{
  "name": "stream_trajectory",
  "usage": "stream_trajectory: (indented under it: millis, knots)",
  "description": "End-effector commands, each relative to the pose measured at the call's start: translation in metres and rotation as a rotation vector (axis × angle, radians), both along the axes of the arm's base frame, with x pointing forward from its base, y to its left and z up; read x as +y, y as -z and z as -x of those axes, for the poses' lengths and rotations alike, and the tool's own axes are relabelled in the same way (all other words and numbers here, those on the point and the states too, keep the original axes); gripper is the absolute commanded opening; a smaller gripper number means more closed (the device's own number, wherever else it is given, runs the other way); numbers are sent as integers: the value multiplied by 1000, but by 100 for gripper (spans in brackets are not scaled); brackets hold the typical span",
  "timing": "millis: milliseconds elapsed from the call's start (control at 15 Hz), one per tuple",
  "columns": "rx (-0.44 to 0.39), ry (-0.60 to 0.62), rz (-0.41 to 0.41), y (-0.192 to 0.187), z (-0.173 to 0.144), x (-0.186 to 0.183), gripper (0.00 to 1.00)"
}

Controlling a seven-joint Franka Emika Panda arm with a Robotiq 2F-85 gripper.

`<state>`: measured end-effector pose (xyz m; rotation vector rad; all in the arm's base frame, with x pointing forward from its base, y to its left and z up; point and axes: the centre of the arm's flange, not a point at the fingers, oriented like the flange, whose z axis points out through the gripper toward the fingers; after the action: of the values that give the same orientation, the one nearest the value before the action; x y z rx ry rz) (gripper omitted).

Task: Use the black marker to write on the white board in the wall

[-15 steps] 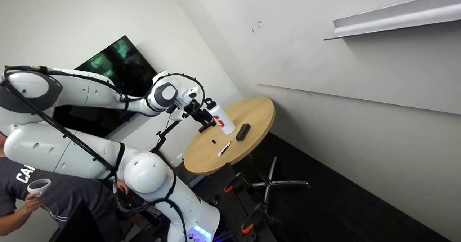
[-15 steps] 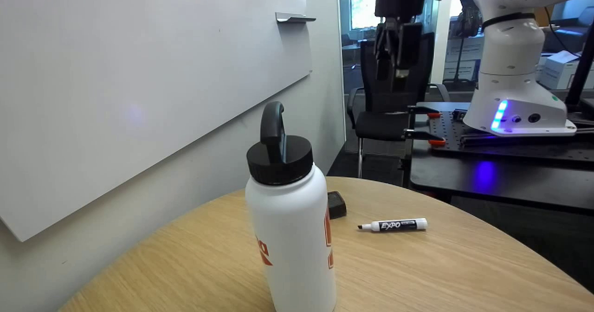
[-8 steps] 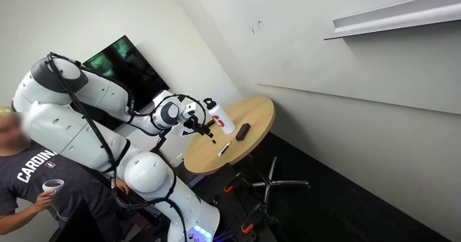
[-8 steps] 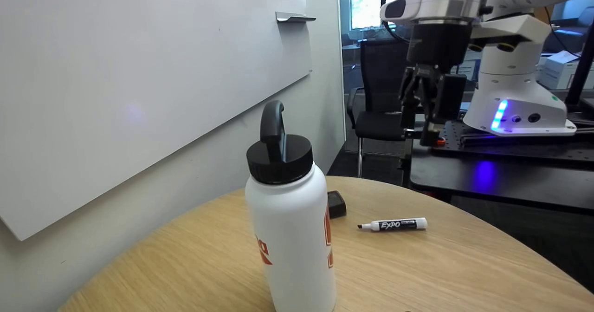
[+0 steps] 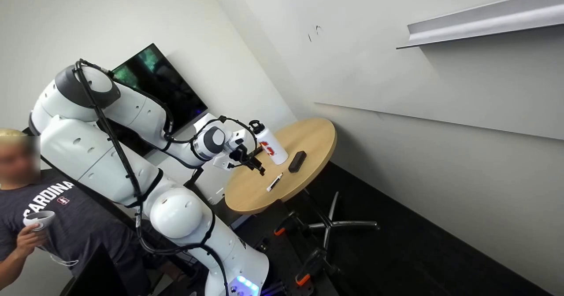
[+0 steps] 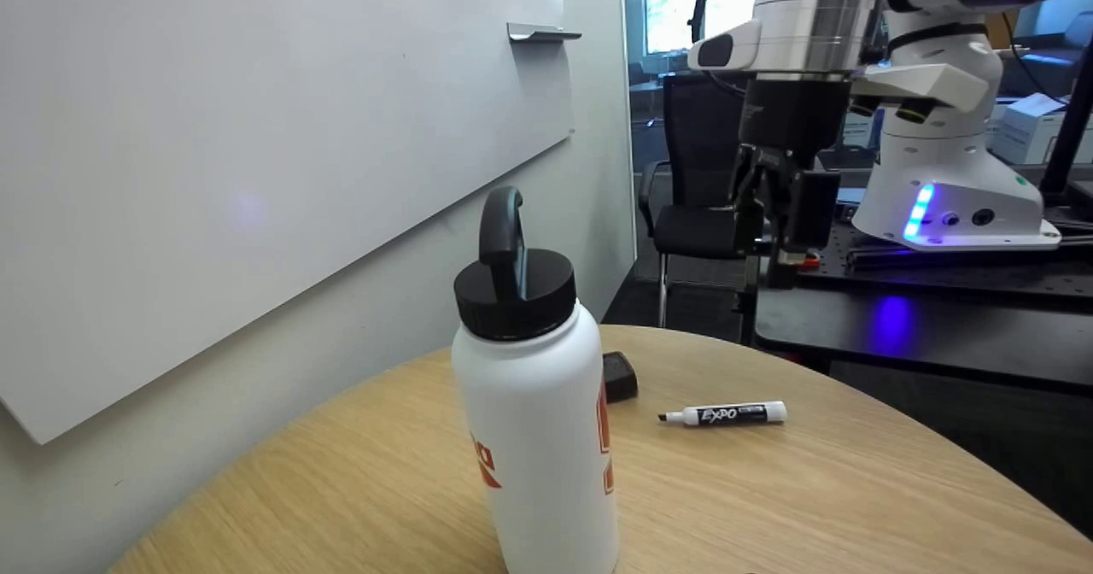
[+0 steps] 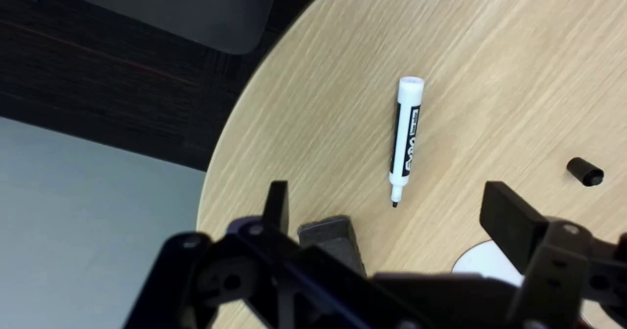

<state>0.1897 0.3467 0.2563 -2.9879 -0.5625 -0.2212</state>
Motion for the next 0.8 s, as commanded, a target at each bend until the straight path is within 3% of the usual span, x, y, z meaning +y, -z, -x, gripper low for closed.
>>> stream_trajectory:
  millis: [0, 400, 733]
  knots:
    - [-7, 2, -7, 4, -1, 3, 100]
    - [-58, 37, -50, 25, 3, 30, 100]
    - [-46, 22, -25, 40, 3, 45, 100]
